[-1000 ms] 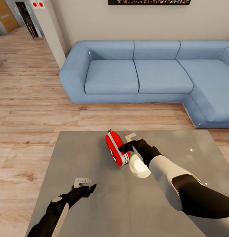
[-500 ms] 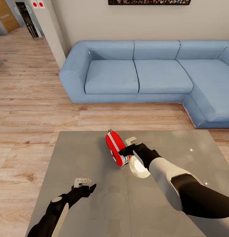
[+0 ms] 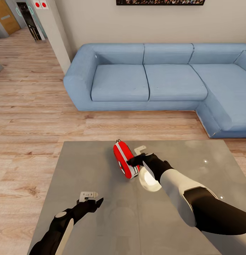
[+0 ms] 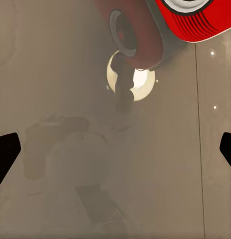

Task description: Turn on the radio receiver that's on the table in the living room.

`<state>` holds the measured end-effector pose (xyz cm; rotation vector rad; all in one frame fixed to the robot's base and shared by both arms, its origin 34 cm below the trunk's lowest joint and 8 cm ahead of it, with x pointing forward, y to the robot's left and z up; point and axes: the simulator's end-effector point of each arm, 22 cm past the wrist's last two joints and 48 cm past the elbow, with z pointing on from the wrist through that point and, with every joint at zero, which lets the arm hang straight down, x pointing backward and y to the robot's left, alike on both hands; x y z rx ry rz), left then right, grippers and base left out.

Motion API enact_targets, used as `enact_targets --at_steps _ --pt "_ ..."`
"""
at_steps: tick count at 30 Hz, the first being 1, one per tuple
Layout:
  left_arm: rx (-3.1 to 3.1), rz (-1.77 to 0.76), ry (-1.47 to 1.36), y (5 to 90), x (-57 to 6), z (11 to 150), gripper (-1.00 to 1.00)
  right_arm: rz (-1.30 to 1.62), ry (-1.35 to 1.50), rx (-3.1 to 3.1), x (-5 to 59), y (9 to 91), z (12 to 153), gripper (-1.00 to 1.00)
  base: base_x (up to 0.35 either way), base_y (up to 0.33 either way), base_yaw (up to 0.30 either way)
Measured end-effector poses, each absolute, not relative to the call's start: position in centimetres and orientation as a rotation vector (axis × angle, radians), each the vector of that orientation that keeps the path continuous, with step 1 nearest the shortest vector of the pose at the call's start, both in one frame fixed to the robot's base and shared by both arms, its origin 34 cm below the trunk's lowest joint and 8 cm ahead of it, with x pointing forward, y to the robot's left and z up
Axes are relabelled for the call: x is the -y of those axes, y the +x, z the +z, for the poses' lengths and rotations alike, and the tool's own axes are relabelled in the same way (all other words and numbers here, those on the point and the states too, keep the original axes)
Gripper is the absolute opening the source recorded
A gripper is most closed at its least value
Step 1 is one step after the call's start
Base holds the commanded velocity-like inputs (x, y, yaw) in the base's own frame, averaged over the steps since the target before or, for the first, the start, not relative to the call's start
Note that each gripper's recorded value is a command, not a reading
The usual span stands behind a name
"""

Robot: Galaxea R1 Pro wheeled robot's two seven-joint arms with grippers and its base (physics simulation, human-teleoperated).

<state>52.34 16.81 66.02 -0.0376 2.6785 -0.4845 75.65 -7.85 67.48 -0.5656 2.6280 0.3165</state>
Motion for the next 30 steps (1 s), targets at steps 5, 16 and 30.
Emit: enact_targets --at_steps 5,16,30 --pt "-2.678 -0.484 -0.037 52.4 -16.8 66.0 1.0 0.317 -0.568 -2.617 7.8 75.9 67.6 1.0 0.0 0.0 0.0" --pt "-2.691 -0.486 -0.04 52.1 -16.8 65.9 1.0 0.289 -0.557 -2.64 8.1 76.9 68.7 1.0 0.0 0.0 0.0" --pt "-2.699 -0.486 -0.042 51.9 -16.8 65.7 1.0 0.276 -0.543 -2.631 8.1 78.4 69.9 1.0 0.0 0.0 0.0"
